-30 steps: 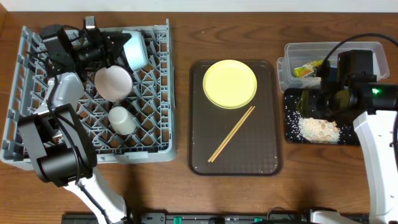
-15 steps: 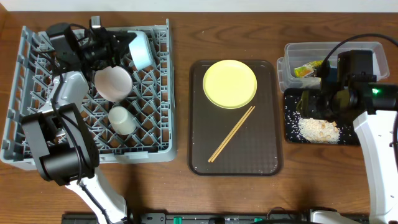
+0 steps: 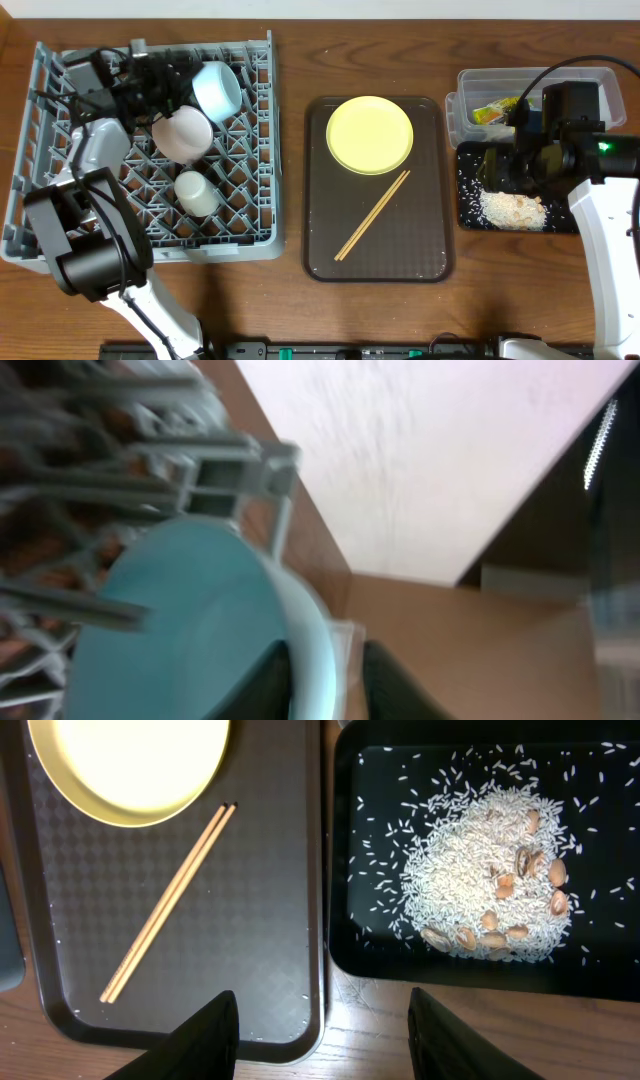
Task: Sort waste into correct bins and load items into the dishwasher rack
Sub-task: 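Set the blue bowl in the rack beside the white bowl and release, then move the left gripper to the wooden chopsticks and grasp one, then lift the chopstick with the left gripper and carry it to the rack, then drop the chopstick into the rack and return the left gripper to the tray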
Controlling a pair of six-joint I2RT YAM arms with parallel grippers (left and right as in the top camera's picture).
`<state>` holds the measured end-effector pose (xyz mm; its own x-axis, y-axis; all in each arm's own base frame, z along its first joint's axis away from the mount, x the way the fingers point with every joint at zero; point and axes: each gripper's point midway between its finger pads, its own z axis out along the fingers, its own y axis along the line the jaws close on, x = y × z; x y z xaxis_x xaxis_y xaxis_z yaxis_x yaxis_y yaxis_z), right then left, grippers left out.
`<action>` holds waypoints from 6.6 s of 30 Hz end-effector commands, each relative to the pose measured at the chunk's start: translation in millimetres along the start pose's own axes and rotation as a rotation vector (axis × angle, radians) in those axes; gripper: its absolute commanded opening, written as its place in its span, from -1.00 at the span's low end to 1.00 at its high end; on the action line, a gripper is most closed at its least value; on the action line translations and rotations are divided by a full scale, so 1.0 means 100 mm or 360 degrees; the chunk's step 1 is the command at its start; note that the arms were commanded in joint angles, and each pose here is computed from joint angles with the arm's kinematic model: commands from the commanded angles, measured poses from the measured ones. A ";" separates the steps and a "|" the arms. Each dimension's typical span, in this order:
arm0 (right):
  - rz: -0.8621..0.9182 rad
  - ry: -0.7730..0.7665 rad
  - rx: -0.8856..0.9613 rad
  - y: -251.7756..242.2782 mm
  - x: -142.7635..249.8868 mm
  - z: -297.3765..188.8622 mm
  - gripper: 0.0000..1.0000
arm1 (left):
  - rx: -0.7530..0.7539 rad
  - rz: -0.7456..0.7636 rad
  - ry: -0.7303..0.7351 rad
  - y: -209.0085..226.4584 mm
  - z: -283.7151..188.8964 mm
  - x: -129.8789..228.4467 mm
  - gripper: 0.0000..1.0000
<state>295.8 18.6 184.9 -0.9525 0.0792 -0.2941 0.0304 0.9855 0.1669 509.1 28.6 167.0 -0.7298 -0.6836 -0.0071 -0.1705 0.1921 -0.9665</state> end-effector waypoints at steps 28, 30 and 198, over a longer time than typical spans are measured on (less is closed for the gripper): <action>0.0075 -0.0102 -0.0010 -0.02 -0.15 -0.02 0.21 | -0.0769 0.1285 -0.0020 -0.63 0.15 1.23 0.74; 0.0075 -0.0097 -0.0009 -0.02 -0.15 -0.02 0.24 | -0.0865 0.1346 0.0077 -0.53 0.28 1.49 0.75; 0.0028 0.0034 0.0049 -0.09 0.06 -0.01 0.21 | -0.1492 0.1333 0.0470 0.31 0.02 2.13 0.09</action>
<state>289.8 15.5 182.6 -0.9589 0.0912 -0.2688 0.0514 0.9871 0.1516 346.7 -98.1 105.3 -0.9593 0.0363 -0.2799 0.0611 0.9949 -0.0806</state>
